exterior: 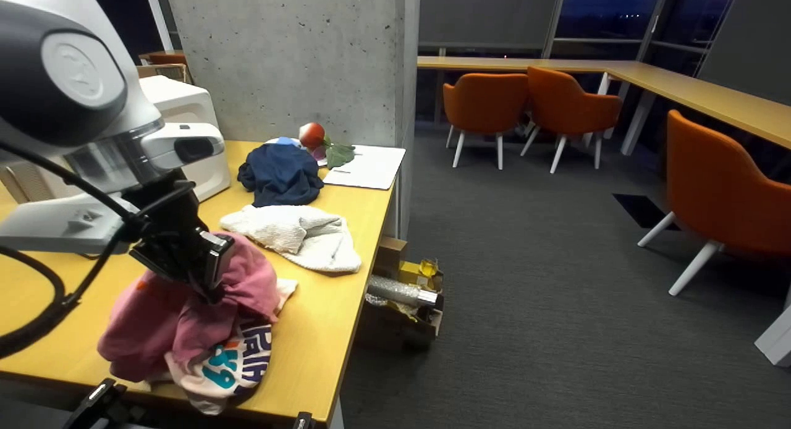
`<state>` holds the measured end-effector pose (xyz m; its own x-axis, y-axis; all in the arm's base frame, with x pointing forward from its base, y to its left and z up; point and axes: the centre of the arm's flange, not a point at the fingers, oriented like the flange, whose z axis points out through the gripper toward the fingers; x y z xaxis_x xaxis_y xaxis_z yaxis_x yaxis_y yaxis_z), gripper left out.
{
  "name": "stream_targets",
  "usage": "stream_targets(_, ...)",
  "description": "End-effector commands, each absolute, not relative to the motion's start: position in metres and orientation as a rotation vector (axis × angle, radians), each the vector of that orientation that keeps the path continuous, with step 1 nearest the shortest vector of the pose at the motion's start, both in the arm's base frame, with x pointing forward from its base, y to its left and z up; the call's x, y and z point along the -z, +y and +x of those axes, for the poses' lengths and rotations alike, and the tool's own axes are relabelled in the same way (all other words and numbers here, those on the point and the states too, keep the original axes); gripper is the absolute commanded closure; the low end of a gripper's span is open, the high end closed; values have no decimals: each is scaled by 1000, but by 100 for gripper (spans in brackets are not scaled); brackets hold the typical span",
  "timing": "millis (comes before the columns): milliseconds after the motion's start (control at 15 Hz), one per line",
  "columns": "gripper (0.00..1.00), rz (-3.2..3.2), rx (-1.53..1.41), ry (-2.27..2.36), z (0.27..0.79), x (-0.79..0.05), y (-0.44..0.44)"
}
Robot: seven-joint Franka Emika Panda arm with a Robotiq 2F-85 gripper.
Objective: Pile the clothing, radish and towel together.
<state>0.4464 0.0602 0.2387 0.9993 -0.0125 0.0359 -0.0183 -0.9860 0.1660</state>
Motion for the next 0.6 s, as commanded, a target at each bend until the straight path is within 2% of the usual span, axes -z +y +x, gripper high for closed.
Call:
stream_targets(0,97,2991,-66,-33,481,-203,68)
stream_targets(133,97,3005,-57,-38,488,-191,68)
stream_targets(200,87,3012,-58,-37,490,-188,67)
stream_targets(267,64,3018,-55,-41,489,-191,68)
stream_targets(400,60,3037,-38,-52,486,-192,68)
stream_targets(533,46,3072,3,-57,480,-202,72)
